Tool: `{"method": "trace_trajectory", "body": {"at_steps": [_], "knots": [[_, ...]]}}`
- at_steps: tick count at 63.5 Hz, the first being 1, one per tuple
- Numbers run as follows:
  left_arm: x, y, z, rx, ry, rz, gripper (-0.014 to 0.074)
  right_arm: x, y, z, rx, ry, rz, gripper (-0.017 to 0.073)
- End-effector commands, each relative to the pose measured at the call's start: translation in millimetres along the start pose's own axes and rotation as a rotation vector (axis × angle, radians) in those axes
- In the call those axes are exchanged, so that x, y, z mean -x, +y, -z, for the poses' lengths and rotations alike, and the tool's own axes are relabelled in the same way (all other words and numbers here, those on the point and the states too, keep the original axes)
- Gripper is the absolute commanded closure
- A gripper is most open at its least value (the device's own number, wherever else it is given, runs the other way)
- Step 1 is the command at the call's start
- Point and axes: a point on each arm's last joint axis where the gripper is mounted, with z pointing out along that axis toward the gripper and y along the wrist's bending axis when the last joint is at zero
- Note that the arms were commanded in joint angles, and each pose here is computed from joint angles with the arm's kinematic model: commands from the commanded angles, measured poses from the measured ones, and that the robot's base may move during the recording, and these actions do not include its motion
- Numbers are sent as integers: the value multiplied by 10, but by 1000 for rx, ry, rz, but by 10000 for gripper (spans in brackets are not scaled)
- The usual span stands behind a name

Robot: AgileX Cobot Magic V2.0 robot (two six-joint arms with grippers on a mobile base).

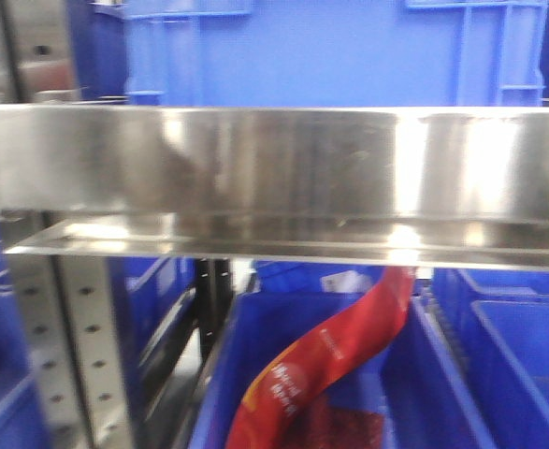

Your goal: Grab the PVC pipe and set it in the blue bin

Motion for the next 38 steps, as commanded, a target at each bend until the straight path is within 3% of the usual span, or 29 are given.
{"method": "trace_trajectory", "body": {"at_steps": [1, 38], "knots": [[31, -3, 10, -4, -30, 7, 704, 17, -3, 9, -2, -27, 2, 715], [31, -3, 10, -4, -30, 7, 704, 17, -3, 9, -2, -27, 2, 715]]}}
